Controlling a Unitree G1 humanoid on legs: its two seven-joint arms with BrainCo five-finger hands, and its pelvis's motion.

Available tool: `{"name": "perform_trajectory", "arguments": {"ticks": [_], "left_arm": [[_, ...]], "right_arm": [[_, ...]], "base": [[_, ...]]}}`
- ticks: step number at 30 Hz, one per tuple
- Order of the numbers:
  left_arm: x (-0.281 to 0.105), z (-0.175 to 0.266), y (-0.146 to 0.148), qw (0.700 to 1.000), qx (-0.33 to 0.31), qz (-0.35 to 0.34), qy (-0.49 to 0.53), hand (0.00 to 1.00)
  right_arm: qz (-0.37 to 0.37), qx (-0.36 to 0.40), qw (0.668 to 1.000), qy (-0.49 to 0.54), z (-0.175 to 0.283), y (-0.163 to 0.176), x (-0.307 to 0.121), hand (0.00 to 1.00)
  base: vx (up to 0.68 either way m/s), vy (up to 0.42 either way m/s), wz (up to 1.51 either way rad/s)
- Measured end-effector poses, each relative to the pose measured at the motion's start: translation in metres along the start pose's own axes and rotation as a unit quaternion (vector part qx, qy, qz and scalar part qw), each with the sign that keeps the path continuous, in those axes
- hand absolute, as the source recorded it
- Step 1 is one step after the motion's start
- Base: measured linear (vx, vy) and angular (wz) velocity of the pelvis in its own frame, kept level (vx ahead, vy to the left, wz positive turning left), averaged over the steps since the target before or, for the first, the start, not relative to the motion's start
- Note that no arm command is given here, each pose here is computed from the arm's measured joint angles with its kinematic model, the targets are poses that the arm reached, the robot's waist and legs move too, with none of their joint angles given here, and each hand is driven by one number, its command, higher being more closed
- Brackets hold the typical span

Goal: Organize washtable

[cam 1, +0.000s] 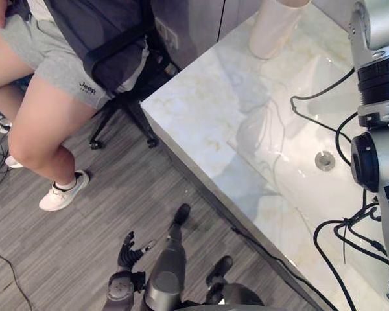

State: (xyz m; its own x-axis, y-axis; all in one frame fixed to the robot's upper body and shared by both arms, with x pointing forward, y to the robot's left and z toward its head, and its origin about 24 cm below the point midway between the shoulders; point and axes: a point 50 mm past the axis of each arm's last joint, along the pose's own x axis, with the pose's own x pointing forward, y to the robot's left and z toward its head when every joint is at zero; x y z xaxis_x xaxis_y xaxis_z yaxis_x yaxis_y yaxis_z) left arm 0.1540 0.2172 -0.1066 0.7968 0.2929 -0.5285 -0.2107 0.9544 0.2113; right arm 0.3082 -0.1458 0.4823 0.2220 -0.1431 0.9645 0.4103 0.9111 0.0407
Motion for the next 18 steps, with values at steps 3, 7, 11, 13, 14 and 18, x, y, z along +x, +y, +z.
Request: {"name": "perform_trajectory", "arguments": {"ticks": [3,7,11,13,14,18], "left_arm": [[0.0,0.0,-0.001,1.0,0.0,-0.001,0.0,0.0],[0.0,0.0,-0.001,1.0,0.0,-0.003,-0.001,0.0],[0.0,0.002,-0.006,1.0,0.002,-0.012,-0.005,0.0],[0.001,0.003,-0.006,1.0,0.001,-0.012,-0.006,0.0],[0.001,0.003,-0.006,1.0,0.001,-0.012,-0.006,0.0],[0.003,0.007,-0.008,1.0,-0.003,-0.013,-0.013,0.0]], "right_arm": [[0.007,-0.014,1.0,0.007,-0.005,0.002,-0.001,1.0],[0.004,-0.03,0.999,0.013,-0.01,-0.001,-0.002,1.0],[0.0,-0.035,0.999,0.016,-0.012,-0.003,-0.001,1.0],[-0.001,-0.042,0.999,0.027,-0.017,-0.005,-0.002,1.0],[-0.001,-0.044,0.999,0.03,-0.019,-0.005,-0.002,1.0],[0.002,-0.053,0.998,0.042,-0.025,-0.005,-0.005,1.0]], "base": [[0.02,0.025,0.09],[0.02,0.022,0.1],[-0.01,0.008,0.01],[-0.03,0.036,0.05],[-0.01,0.036,0.06],[0.01,0.029,0.02]]}}
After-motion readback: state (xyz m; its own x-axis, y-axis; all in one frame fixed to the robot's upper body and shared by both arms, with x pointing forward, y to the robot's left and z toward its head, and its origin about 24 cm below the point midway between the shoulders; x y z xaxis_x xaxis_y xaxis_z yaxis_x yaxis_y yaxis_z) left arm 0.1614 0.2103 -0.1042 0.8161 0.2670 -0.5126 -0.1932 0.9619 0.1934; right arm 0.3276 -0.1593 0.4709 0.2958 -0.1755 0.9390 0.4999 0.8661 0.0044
